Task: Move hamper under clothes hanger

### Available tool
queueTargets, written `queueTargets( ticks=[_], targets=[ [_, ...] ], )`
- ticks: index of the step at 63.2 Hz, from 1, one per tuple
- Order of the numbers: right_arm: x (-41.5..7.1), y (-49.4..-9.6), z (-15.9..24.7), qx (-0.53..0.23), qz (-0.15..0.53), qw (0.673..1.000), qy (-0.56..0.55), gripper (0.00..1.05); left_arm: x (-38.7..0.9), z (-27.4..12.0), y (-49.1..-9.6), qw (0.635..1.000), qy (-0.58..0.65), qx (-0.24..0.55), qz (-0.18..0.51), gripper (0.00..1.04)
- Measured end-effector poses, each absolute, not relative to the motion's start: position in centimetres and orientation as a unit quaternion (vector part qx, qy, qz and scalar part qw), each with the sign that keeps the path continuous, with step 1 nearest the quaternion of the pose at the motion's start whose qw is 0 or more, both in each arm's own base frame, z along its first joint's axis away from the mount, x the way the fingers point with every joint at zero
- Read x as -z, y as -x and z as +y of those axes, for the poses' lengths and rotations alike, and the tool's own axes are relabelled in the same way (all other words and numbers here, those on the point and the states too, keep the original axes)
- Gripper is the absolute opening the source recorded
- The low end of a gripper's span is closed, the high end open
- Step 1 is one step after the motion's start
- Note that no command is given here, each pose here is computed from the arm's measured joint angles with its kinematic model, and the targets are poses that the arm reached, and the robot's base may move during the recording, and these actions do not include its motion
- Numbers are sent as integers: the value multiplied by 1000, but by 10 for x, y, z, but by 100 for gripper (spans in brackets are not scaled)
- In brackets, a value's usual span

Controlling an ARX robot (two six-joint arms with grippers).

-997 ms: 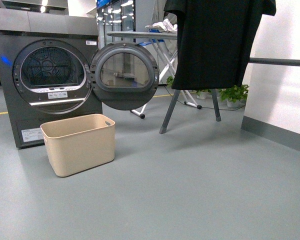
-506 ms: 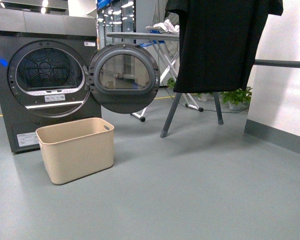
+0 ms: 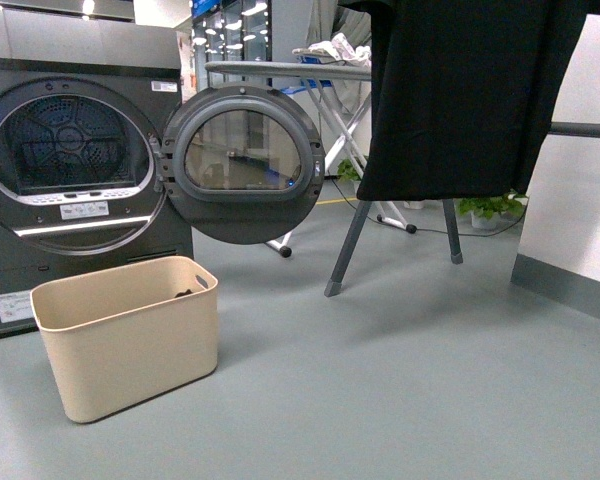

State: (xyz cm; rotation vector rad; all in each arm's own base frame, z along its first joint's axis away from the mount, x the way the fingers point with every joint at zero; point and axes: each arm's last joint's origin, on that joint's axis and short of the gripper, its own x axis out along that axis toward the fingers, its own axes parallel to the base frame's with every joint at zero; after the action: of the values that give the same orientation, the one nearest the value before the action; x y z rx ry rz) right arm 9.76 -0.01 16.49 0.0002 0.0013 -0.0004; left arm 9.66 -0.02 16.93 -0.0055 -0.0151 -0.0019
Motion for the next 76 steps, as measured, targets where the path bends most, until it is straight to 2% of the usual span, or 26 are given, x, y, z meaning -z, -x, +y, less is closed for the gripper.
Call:
queueTargets(
  ticks=[76],
  targets=[
    [-165,-98,0,0,0,1000,0,97,-169,0,-97,1000,3,1,-8,98]
  ],
)
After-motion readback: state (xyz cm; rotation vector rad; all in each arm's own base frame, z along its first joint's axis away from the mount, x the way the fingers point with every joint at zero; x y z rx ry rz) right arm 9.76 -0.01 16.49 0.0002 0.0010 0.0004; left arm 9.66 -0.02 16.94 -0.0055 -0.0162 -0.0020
